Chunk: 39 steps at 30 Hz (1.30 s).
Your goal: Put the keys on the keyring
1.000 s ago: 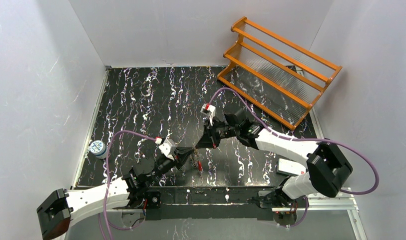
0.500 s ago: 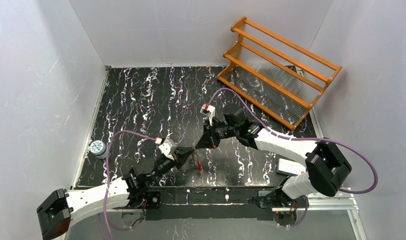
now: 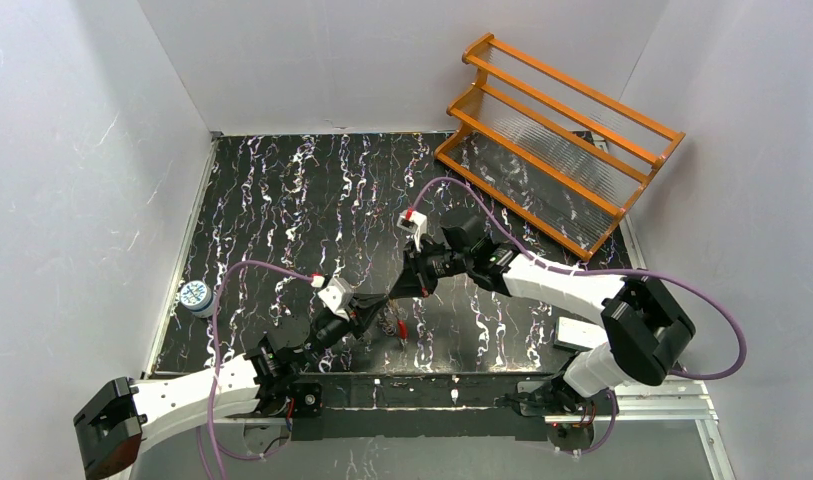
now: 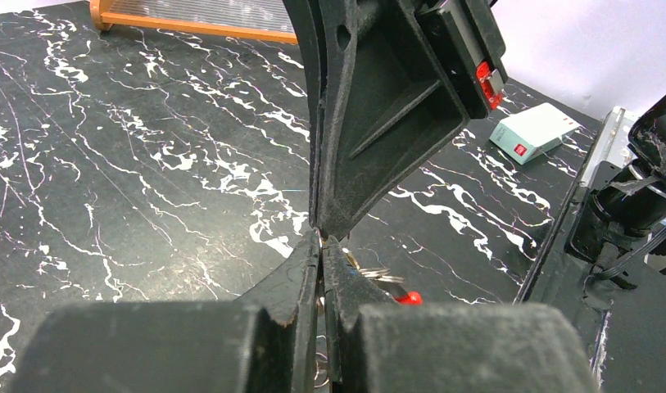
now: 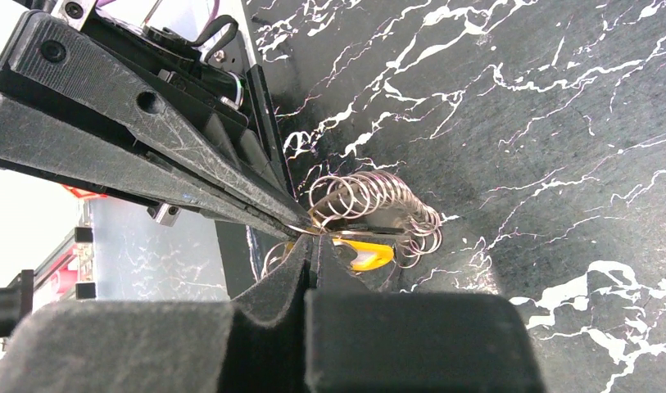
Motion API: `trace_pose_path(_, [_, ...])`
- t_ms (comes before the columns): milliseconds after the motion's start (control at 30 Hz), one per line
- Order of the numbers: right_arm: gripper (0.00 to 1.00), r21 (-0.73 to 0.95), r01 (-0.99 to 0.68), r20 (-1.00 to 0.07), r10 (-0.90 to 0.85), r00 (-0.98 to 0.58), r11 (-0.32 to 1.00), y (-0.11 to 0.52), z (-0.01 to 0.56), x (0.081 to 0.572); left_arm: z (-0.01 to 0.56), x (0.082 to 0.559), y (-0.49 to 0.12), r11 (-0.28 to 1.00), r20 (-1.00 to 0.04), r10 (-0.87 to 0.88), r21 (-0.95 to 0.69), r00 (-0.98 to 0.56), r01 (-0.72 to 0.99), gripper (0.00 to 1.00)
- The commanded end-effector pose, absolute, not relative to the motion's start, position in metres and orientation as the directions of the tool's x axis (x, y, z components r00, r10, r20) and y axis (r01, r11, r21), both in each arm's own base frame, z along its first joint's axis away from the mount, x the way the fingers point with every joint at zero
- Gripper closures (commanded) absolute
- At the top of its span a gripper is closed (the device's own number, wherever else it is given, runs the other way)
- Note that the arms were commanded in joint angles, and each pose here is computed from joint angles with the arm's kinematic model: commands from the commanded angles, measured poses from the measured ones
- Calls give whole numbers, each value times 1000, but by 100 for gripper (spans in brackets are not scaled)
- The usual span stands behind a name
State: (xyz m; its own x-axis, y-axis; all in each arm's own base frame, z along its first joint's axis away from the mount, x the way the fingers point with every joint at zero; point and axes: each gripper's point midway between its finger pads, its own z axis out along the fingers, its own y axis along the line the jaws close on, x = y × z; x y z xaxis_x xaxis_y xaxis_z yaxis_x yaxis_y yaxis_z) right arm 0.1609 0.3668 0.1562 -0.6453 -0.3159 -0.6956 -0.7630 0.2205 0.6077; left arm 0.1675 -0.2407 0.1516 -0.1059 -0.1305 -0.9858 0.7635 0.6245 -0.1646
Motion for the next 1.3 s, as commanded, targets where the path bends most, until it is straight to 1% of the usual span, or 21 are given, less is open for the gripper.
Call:
trace_pose_path(0, [99,598,-752,-681,-318,-659,277,367,150,171,169,166,-244,603,-980,-185,-175,-77,778,100])
trace_pose_path(400, [99,629,-704,-613,-348,-710,329,361,126,166,170,164,-245,591,-981,-183,-167,-71,789,100])
trace_pose_path(633, [99,665,-671,-567,-362,-740,328,357,112,159,169,163,-245,589,-981,-182,-165,-69,791,100])
trace_pose_path(767, [99,680,-665,-561,-365,-743,309,355,112,155,167,163,-245,588,-981,-179,-166,-72,791,100])
trace_pose_path(867, [99,673,-686,-595,-350,-724,277,355,125,155,166,162,-244,588,-981,-180,-169,-76,791,100])
trace_pose_path(1100, [99,600,-778,-719,-300,-627,187,352,162,153,165,162,-244,587,-980,-184,-174,-80,791,100])
trace_pose_path(1267, [99,561,-818,-775,-267,-573,126,353,183,150,165,161,-245,584,-980,-183,-174,-81,793,100])
